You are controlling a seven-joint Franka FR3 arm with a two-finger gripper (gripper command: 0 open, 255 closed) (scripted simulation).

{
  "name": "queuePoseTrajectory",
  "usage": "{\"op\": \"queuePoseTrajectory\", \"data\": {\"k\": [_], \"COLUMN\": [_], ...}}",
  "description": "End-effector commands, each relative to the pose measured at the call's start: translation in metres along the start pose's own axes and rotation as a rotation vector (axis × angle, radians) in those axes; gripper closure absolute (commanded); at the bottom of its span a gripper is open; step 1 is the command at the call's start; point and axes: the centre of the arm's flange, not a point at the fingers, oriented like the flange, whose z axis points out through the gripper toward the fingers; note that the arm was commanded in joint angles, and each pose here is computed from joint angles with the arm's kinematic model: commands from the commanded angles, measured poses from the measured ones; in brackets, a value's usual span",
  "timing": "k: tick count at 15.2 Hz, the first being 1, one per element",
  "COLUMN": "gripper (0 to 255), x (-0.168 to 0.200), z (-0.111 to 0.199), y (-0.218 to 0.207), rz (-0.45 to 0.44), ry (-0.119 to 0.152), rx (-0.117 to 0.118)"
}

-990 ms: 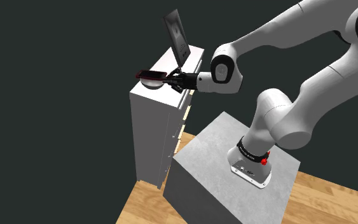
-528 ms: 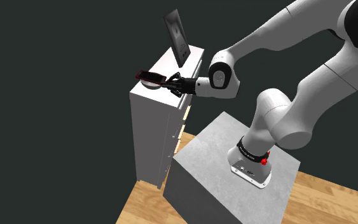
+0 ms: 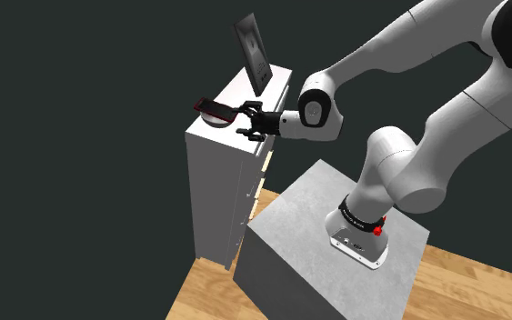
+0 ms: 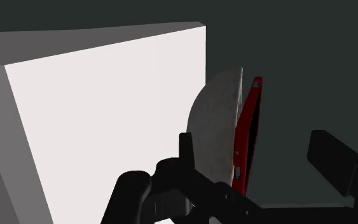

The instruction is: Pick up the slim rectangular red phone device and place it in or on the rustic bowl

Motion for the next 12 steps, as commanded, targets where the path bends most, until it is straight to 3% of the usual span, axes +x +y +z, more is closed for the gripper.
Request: {"op": "queuePoseTrajectory", "data": {"k": [1,3,7,12], "gripper": [0,0,0,0], "x": [0.0,0.0,0.0,0.0], "z": [0.0,0.0,-0.05,-0.05], "y": [0.0,0.0,0.0,0.0], "rz": [0.0,0.0,0.0,0.0], "ry": [0.0,0.0,0.0,0.0], "rx": [0.0,0.0,0.0,0.0]}}
